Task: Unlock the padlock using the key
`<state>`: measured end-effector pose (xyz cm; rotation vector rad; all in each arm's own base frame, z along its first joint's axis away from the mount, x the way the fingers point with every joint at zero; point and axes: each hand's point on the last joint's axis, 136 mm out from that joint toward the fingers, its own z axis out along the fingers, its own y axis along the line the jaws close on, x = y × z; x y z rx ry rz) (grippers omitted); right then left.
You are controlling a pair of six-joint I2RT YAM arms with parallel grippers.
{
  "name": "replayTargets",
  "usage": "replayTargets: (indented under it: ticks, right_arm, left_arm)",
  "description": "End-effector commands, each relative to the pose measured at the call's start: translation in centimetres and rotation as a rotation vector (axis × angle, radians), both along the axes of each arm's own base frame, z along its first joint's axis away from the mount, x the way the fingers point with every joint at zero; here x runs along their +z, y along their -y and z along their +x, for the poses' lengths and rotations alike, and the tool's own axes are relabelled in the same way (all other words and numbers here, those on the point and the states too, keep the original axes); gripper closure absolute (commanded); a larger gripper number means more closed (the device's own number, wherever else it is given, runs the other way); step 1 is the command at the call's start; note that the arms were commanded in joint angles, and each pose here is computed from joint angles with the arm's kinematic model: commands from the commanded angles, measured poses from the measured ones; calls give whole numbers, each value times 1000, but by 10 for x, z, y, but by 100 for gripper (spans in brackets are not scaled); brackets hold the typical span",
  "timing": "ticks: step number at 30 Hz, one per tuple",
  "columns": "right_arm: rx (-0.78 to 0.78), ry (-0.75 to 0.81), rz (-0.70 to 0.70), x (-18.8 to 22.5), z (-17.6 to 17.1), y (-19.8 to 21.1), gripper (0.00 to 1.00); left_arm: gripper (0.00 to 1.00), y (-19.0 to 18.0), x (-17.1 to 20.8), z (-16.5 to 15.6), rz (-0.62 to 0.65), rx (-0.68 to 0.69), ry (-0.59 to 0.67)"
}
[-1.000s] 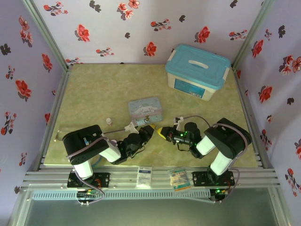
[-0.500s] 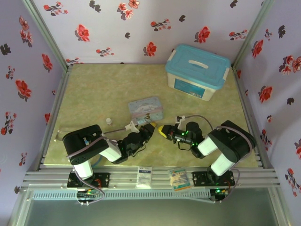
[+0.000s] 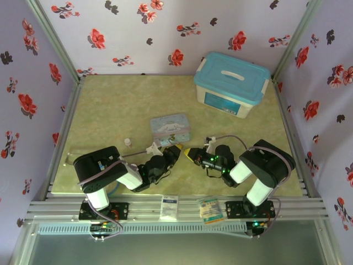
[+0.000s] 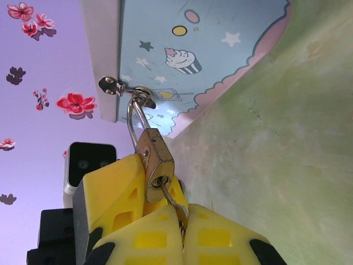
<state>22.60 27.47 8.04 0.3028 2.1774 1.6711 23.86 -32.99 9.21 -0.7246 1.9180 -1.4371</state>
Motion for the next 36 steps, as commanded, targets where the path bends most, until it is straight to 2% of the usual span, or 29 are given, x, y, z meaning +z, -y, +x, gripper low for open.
replayTargets:
  ticks: [1,10,20,22,26,36]
  right_arm:
    - [-10,88,9,12,7,-5,100]
    - [-7,102,-28,7,5,-7,100]
    - [-18,131,-135,4,1,-1,100]
    - [-20,120,-114,8,2,-3,100]
    - [-1,148,14,29,3,-13,100]
    - [-1,40,76,25,10,-6,100]
  left_arm:
    - [100,38,30,-23,-125,-163,27]
    - [100,42,27,-24,-126,-169,16]
    - [100,48,27,-24,-134,-181,13]
    - [100,52,29,-24,-141,-189,13]
    - [100,57,29,-25,-145,-198,14]
    - [100,56,23,-28,-131,-203,6]
